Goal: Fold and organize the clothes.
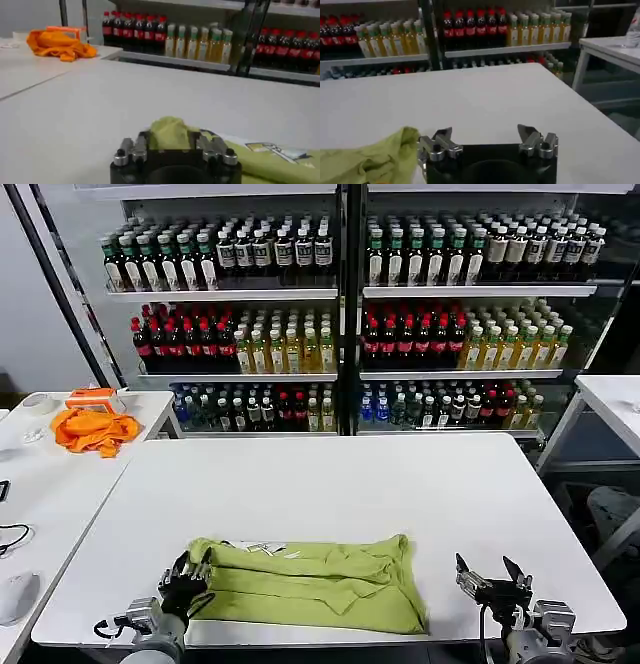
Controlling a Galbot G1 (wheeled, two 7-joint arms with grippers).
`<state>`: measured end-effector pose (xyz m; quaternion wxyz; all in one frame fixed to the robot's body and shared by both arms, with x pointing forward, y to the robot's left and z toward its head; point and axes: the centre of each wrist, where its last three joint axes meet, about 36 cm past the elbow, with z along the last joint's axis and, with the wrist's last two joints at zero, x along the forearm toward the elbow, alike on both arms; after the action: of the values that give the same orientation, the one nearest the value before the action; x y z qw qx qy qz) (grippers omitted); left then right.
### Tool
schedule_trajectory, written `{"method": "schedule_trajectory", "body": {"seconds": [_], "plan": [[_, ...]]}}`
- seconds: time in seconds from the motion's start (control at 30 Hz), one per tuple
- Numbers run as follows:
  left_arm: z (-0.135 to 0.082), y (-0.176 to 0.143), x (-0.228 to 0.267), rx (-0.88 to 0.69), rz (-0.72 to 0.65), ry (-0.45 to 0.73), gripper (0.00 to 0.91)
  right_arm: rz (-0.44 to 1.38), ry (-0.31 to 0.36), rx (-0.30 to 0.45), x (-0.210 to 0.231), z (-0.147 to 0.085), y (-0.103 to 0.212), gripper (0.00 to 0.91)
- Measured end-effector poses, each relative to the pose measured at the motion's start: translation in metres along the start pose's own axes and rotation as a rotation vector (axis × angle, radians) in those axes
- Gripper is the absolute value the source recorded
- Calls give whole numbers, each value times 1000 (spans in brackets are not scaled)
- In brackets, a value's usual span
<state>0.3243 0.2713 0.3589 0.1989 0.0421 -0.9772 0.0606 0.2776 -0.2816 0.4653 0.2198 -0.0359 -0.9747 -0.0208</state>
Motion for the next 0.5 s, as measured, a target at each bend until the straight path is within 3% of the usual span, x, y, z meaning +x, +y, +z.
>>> {"method": "schedule_trajectory", "body": {"seconds": [0.2,0.27,0.33,0.5], "plan": [[3,-3,3,5,-8,6,907,3,1,-4,-1,1,0,907],[5,-5,5,6,-6,12,161,3,0,-4,-1,1,1,907],[9,-8,7,9,-3,19,20,3,0,-5,-1,0,1,907],[16,-14,9,10,-2,16,20,5,1,-2,-1,0,0,907]]}}
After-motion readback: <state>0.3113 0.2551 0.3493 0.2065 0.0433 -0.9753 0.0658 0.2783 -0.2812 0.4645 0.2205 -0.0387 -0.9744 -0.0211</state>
